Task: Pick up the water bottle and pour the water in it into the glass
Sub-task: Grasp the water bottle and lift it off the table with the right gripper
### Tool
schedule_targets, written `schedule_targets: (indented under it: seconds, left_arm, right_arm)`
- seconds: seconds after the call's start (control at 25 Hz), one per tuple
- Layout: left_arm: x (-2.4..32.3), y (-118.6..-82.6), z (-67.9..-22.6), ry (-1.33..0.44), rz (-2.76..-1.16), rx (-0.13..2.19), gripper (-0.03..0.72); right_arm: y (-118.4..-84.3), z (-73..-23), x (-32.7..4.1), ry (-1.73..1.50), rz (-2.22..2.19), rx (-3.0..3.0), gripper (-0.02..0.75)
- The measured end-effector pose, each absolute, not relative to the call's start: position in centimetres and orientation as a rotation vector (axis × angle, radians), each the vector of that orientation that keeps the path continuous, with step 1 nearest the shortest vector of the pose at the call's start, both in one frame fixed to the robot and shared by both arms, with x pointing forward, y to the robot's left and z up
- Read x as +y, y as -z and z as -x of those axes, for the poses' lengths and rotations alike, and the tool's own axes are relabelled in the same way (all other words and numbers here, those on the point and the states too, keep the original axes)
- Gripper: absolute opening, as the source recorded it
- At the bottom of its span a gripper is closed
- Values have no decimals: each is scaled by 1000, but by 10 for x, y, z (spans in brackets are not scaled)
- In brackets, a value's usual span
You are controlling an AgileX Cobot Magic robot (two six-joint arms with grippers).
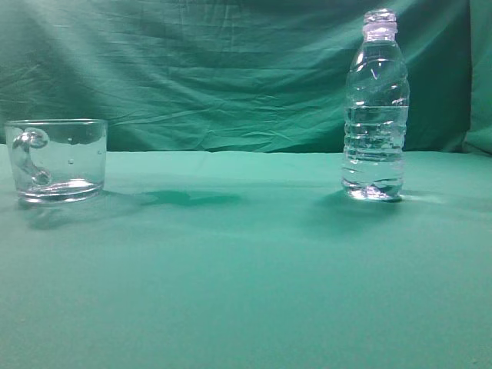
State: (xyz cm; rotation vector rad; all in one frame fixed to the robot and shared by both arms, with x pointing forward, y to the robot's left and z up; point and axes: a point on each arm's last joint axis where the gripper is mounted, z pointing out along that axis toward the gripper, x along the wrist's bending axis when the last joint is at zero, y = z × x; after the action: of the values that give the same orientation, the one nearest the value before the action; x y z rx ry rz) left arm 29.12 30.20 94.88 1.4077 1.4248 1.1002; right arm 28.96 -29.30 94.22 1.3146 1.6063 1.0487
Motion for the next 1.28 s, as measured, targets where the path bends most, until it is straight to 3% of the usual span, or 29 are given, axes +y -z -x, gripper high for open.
schedule_targets:
  seconds: [1.0, 1.28]
  left_arm:
    - [302, -949, -291, -1100, -1408, 1425, 0]
    - [302, -949, -291, -1100, -1408, 1425, 0]
  right_arm:
    - [-944, -290, -294, -1018, -1244, 1612, 0]
    - [-987, -294, -291, -1423, -1059, 1172, 0]
